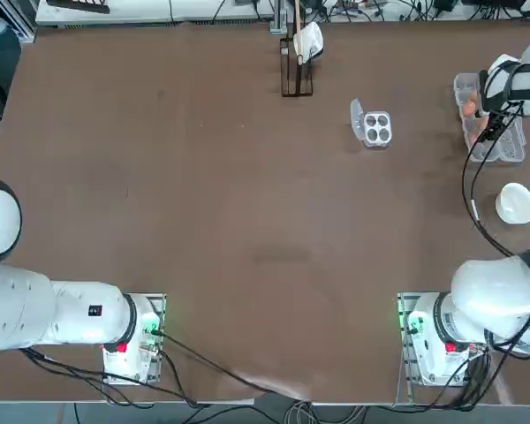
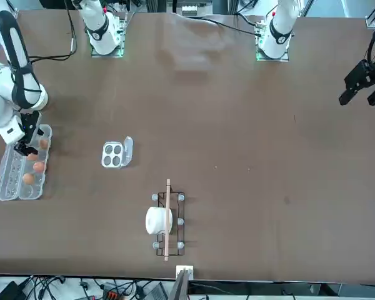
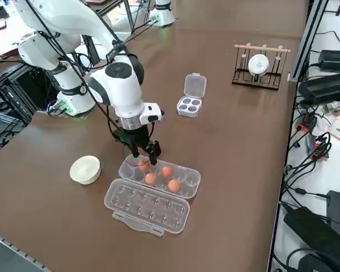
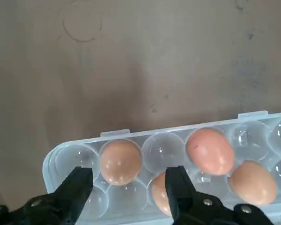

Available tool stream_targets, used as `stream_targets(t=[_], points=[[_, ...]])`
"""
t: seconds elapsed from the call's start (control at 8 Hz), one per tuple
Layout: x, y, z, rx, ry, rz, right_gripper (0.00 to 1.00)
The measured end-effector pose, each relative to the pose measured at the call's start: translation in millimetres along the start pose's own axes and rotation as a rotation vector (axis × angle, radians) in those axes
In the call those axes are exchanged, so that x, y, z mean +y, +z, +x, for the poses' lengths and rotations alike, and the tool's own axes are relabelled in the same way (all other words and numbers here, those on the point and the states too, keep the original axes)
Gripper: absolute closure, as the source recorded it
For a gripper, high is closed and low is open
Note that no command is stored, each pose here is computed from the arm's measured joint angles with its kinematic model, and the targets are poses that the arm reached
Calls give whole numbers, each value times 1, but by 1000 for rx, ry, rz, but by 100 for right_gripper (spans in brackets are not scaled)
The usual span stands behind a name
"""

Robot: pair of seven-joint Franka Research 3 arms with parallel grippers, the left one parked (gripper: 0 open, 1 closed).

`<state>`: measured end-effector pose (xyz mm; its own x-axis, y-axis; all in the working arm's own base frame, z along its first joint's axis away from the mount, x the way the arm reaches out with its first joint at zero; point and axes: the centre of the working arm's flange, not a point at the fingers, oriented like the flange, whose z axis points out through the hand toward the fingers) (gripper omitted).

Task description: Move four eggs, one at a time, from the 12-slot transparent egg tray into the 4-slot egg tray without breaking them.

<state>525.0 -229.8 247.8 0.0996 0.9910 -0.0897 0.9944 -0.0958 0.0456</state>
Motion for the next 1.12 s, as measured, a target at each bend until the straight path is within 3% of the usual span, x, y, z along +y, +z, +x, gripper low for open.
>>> stream_targets(t=[1.12], points=[[-2, 28, 0, 14, -38, 33, 11]])
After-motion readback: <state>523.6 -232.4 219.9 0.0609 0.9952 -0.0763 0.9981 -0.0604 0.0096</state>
